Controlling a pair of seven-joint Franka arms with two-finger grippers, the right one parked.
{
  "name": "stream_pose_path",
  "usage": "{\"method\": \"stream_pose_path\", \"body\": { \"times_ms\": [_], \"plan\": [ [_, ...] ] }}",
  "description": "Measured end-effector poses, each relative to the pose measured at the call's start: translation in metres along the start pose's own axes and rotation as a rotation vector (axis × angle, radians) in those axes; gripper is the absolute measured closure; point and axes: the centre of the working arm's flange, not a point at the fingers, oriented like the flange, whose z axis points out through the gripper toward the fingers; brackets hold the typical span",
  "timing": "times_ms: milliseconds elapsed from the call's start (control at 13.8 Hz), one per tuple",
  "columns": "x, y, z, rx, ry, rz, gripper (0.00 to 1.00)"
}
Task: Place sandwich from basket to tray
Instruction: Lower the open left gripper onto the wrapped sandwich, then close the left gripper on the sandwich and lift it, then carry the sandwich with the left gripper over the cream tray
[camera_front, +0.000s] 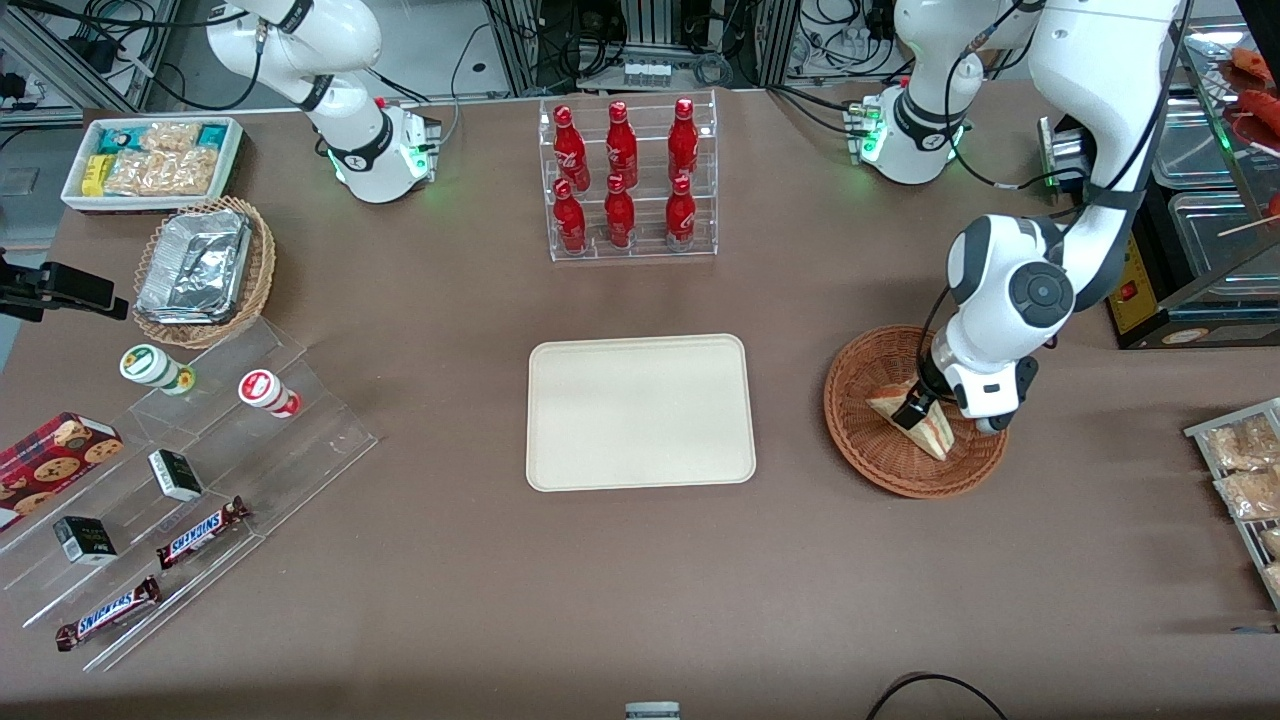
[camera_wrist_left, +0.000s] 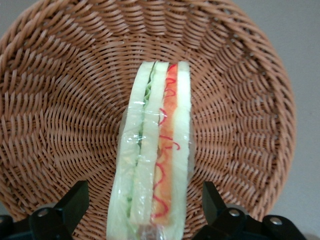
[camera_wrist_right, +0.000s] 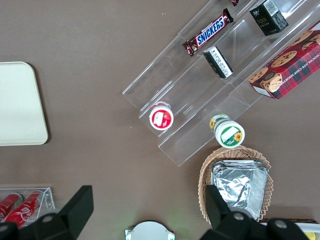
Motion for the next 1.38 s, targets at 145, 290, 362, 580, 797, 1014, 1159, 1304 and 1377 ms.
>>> {"method": "stream_pose_path", "body": {
  "times_ms": [145, 290, 362, 580, 797, 1014, 1159, 1304, 1377],
  "plan": [
    [0.001, 0.000, 0.004, 0.004, -0.003, -0.025, 0.05],
    [0.002, 0.003, 0.001, -0.005, 0.001, -0.045, 0.31],
    [0.004, 0.006, -0.003, -0.011, 0.004, -0.044, 0.41],
    [0.007, 0.019, -0.020, 0.023, 0.021, -0.004, 0.66],
    [0.005, 0.044, -0.060, 0.078, 0.014, 0.058, 0.76],
    [-0.013, 0.070, -0.091, 0.089, 0.010, 0.177, 0.84],
    [-0.042, 0.089, -0.093, 0.097, 0.002, 0.280, 0.84],
    [-0.075, 0.111, -0.090, 0.107, -0.015, 0.361, 0.84],
    [-0.093, 0.123, -0.089, 0.108, -0.025, 0.398, 0.84]
  ]
}}
